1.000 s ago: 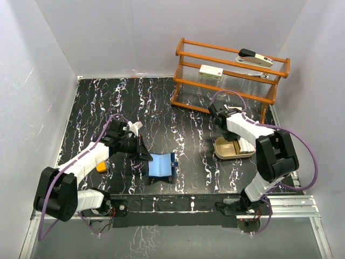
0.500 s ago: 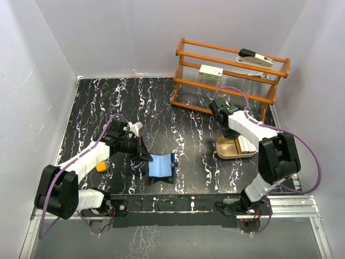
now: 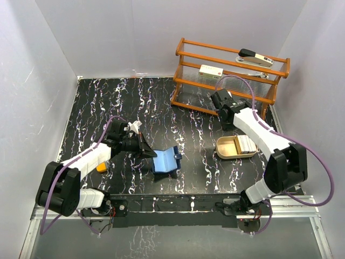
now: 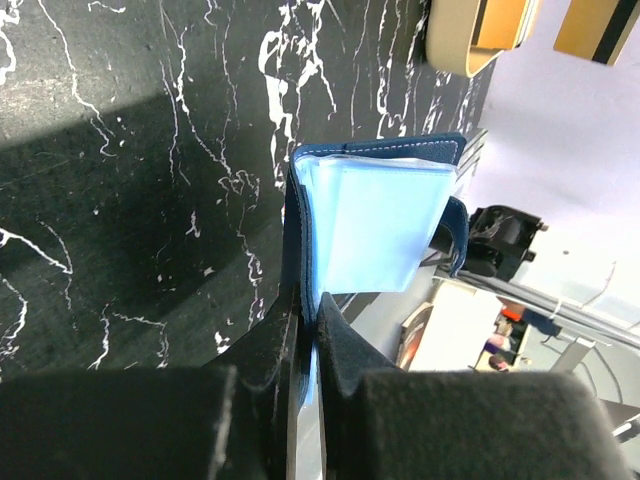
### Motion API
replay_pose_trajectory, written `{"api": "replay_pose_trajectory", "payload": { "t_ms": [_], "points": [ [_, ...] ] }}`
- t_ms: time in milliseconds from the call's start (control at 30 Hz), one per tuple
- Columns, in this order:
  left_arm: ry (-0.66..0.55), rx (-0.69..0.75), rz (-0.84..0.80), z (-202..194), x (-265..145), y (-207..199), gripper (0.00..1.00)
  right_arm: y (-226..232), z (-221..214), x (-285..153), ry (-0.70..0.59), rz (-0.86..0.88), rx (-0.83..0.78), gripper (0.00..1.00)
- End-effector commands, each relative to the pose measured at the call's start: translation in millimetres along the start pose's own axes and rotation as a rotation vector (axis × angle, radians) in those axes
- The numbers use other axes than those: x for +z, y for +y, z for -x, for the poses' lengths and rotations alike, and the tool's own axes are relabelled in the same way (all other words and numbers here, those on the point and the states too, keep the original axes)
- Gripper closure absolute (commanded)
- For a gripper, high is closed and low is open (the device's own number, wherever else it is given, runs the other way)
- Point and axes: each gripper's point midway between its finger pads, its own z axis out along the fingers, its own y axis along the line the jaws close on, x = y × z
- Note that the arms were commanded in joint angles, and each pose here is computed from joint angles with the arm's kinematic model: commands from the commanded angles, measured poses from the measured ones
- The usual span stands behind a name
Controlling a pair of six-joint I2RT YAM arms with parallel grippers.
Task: Put the credit cards into the card holder
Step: Pick up the credit card from the storage box, then insert the credit card into the card holder.
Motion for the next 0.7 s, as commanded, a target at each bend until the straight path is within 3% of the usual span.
{"api": "replay_pose_trajectory", "payload": {
  "t_ms": [0, 133, 333, 533, 667],
  "points": [
    [-0.026, -0.041, -0.096, 7, 1, -21, 1.00, 25, 32, -53, -0.187, 0.116, 0.073, 1.00],
    [-0.038, -0.061, -0.081, 8, 4, -16, 1.00, 59, 42, -78, -0.261, 0.218, 0.078, 1.00],
    [-0.059, -0.104, -0.088, 11, 16, -6, 1.00, 140, 53, -131, -0.383, 0.532, 0.052, 1.00],
    [-0.032, -0.115, -0.049, 7, 32, 8, 1.00, 204, 53, -178, -0.472, 0.787, 0.123, 1.00],
    [-0.005, -0.122, -0.013, 1, 38, 20, 1.00, 251, 40, -189, -0.452, 0.980, 0.159, 1.00]
  ]
}}
